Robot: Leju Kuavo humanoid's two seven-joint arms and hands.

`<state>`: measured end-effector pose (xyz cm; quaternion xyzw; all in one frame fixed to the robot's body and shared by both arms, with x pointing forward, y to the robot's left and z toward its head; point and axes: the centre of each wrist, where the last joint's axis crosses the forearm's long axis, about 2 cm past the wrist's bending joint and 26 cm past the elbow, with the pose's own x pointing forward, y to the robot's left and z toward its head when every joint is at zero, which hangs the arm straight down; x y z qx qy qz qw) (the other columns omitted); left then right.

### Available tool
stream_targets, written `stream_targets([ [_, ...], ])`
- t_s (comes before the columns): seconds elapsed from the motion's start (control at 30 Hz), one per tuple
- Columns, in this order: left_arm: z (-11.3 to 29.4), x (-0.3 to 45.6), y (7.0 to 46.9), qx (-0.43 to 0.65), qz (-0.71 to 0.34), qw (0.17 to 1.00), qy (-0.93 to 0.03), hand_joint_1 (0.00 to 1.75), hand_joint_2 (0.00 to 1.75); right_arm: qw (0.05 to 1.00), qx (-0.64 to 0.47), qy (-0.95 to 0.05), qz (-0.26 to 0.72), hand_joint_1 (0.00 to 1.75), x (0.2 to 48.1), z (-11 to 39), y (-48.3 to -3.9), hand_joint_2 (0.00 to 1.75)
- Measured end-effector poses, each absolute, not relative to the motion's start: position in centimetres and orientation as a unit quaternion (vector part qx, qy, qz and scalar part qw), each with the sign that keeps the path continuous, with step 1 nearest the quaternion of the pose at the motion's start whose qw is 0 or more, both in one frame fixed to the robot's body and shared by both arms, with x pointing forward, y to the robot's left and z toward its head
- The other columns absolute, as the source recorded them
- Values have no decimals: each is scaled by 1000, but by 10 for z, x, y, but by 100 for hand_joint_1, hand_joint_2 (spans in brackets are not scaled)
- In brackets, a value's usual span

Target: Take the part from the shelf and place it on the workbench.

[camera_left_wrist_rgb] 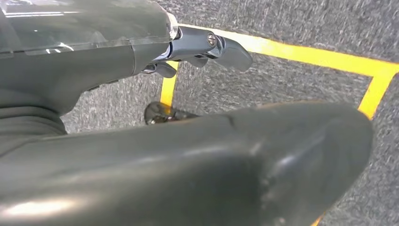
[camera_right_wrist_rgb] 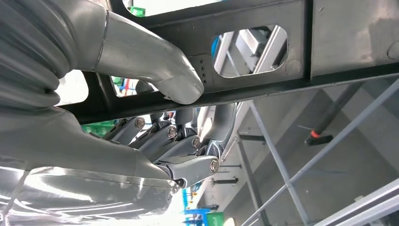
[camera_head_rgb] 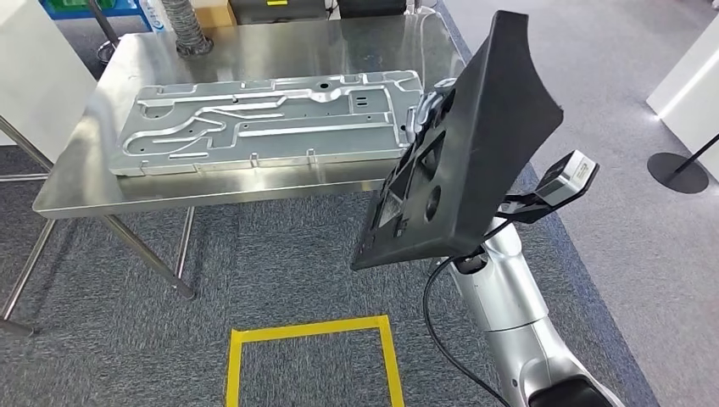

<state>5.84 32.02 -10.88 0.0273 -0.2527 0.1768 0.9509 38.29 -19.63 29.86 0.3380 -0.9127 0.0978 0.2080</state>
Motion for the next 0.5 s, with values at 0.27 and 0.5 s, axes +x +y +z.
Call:
stream_targets([
  [0.27,-109,57,322,28,177,951,-252,0,0,205,339,-913,96,175,382,297,-196,175],
  [0.5,-109,57,322,29,177,951,-252,0,0,204,339,-914,95,175,383,298,-197,175],
])
